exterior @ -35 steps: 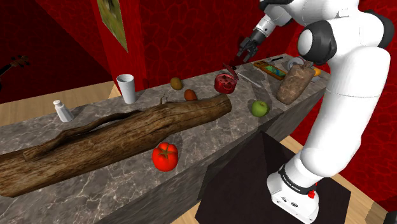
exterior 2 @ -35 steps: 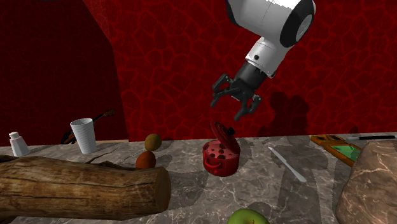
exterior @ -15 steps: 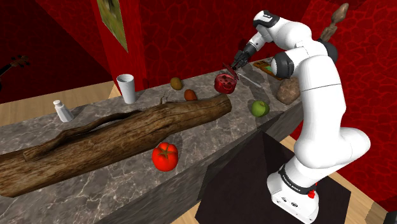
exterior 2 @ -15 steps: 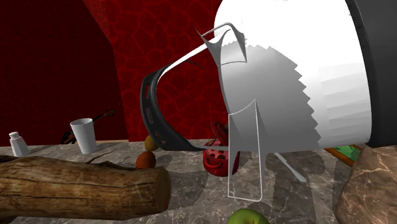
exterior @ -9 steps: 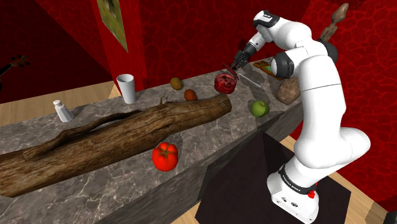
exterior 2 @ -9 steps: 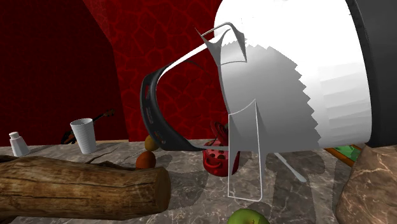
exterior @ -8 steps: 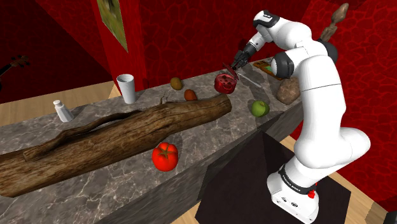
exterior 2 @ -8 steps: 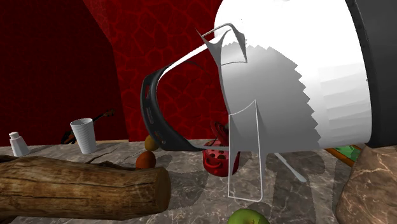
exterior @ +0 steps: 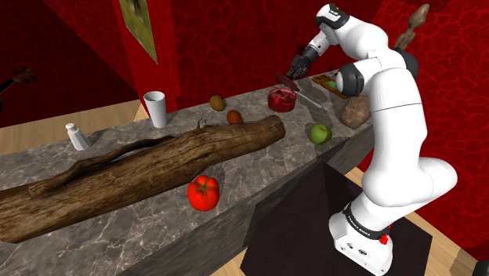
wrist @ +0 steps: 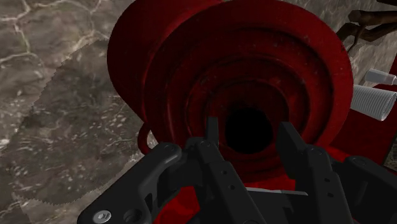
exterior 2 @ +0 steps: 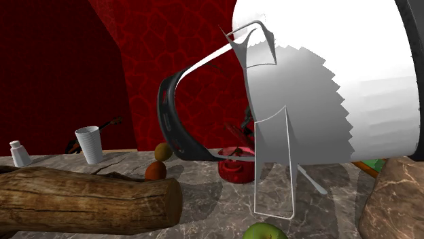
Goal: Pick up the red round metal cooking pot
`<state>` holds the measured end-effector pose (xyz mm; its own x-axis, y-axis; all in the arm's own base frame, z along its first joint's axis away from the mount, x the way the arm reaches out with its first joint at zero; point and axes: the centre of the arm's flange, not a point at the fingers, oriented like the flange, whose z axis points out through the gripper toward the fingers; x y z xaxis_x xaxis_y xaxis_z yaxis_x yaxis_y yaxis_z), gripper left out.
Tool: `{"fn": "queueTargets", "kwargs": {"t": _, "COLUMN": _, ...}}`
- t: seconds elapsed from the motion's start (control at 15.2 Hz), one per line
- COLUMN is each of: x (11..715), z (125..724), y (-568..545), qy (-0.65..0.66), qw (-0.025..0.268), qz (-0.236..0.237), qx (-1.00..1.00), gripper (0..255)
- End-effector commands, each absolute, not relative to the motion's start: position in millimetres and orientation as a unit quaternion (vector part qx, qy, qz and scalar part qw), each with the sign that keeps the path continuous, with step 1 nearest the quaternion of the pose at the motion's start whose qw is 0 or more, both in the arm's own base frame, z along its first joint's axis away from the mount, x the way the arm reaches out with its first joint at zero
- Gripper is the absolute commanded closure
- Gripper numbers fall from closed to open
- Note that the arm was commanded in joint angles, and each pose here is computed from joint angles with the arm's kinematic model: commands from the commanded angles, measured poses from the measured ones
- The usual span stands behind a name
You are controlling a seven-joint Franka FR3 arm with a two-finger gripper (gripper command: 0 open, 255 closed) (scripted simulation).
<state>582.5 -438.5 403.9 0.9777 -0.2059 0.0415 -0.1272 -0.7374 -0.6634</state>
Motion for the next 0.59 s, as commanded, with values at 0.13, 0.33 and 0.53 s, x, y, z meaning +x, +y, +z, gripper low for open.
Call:
{"fn": "queueTargets", "kwargs": {"t": 0.13, "x": 583, "z": 426, "y": -438, "qy": 0.089, "qw": 0.351, "qz": -0.057, "qx": -0.930, "gripper": 255}}
{"fn": "queueTargets", "kwargs": {"t": 0.33, "x": 583, "z": 442, "y": -438, "qy": 0.089, "qw": 0.351, "qz": -0.057, "qx": -0.930, "gripper": 255}}
{"fn": "queueTargets", "kwargs": {"t": 0.53, "x": 583, "z": 448, "y": -438, "qy": 0.089, "qw": 0.351, "qz": -0.057, "qx": -0.930, "gripper": 255}}
